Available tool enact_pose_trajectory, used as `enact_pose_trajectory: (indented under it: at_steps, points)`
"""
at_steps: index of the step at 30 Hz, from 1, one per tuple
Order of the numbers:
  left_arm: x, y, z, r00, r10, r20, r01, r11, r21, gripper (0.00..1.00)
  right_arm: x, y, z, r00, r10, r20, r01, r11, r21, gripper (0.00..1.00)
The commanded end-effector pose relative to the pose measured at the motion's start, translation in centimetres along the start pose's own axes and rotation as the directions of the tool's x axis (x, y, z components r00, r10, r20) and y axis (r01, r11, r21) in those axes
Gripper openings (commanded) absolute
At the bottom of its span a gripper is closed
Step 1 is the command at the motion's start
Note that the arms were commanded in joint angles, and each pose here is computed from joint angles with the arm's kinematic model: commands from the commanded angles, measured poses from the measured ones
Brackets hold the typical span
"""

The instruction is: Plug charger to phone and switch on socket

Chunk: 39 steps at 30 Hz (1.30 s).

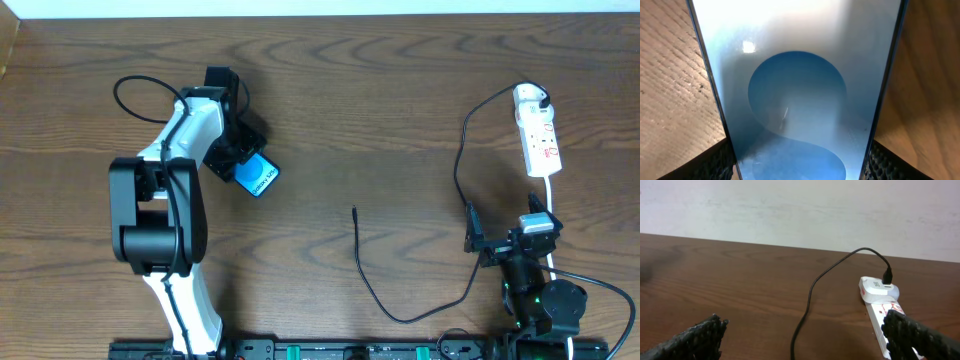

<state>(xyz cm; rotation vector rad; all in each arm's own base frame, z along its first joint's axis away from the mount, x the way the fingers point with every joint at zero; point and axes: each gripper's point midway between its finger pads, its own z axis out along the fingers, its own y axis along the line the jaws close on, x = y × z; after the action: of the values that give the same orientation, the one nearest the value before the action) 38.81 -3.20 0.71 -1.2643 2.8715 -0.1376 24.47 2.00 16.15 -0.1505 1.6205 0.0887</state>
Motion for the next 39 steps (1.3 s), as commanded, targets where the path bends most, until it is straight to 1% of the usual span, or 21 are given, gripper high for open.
enact_pose_trajectory:
  at_steps: [1,8,16,25,33,39]
  points:
    - [0.0,-0.7,-2.6,0.999,0.003,0.037,-0.005,0.999,0.054,0.07,0.1,-0.1,0.0,1.0,-0.009,-0.001,0.009,1.0,0.008,0.99]
    - [0.1,-0.9,-4.2,0.999,0.005,0.054,-0.009,0.997,0.081,0.07,0.1,-0.1,0.0,1.0,-0.009,-0.001,0.009,1.0,0.008,0.99]
    - [0.6,-1.0,-5.2,0.999,0.006,0.043,-0.011,0.995,0.104,0.07,0.1,-0.1,0.0,1.0,-0.009,-0.001,0.009,1.0,0.008,0.99]
    - [2.6,-3.0,-6.9,0.998,0.03,-0.052,-0.017,0.972,0.235,0.07,0.1,-0.1,0.0,1.0,-0.009,-0.001,0.009,1.0,0.008,0.99]
    - [5.1,-5.0,-7.9,0.979,0.075,-0.189,-0.002,0.934,0.359,0.07,0.1,-0.1,0.0,1.0,-0.009,-0.001,0.009,1.0,0.008,0.99]
    - [6.6,-6.1,-8.8,0.953,0.047,-0.3,0.083,0.91,0.407,0.07,0.1,-0.1,0.0,1.0,-0.009,-0.001,0.009,1.0,0.008,0.99]
